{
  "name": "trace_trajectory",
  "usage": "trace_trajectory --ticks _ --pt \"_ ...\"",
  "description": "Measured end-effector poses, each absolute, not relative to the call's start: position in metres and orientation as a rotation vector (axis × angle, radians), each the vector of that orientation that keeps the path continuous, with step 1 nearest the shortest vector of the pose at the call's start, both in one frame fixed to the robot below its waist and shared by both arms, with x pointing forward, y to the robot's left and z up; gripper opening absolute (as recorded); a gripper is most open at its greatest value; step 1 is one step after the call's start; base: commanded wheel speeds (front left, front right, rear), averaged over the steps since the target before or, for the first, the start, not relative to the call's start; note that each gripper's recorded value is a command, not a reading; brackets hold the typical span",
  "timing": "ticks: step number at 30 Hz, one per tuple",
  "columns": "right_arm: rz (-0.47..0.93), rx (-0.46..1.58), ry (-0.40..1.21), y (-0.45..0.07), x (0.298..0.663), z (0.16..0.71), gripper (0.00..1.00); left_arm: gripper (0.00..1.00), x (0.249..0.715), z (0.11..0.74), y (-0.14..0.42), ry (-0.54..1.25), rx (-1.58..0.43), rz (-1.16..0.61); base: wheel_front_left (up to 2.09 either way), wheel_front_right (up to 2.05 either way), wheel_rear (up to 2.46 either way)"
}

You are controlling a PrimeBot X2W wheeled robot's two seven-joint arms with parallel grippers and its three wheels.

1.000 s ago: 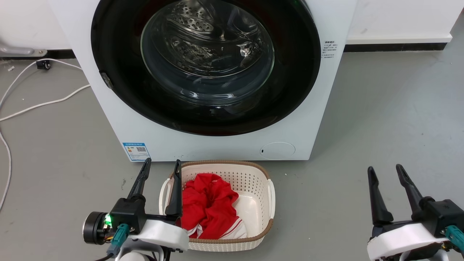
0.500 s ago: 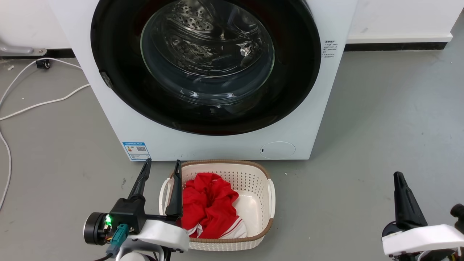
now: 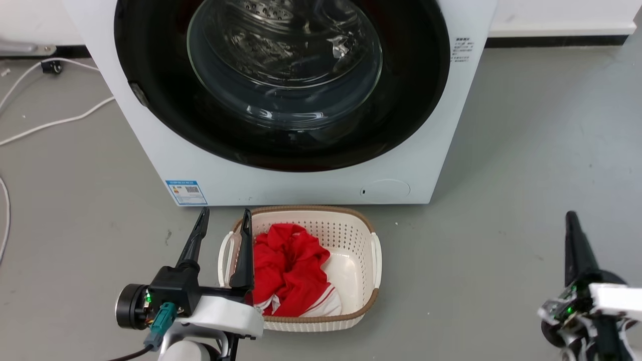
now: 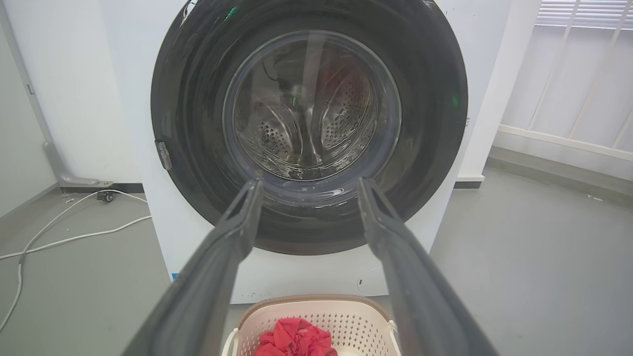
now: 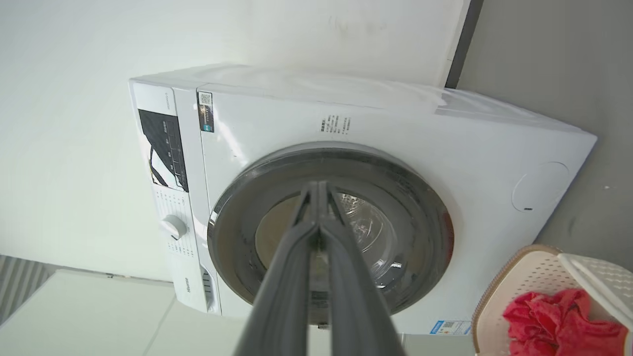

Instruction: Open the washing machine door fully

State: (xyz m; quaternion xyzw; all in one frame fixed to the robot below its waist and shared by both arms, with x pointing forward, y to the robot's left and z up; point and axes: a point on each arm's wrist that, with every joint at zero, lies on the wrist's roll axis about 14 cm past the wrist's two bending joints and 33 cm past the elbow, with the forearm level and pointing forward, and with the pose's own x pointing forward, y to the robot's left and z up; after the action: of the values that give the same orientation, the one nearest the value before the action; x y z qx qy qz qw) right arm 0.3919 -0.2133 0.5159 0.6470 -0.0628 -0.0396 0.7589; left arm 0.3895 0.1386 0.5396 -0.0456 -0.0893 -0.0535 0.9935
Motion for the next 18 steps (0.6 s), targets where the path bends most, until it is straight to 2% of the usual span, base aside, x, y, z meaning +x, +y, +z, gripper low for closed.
trace_trajectory --ticks 5,9,18 --pt "-0.100 1.588 -0.171 -0.231 0.414 0.518 0.00 1.00 0.398 0.536 0.138 -0.172 -0.094 -0.106 0.00 0.00 0.00" --pt "-0.084 1.657 -0.187 -0.250 0.439 0.525 0.00 1.00 0.405 0.531 0.137 -0.160 -0.102 -0.105 0.00 0.00 0.00" --pt "0.033 1.575 -0.112 -0.274 0.515 0.554 0.00 1.00 0.427 0.527 0.137 -0.161 -0.104 -0.099 0.00 0.00 0.00"
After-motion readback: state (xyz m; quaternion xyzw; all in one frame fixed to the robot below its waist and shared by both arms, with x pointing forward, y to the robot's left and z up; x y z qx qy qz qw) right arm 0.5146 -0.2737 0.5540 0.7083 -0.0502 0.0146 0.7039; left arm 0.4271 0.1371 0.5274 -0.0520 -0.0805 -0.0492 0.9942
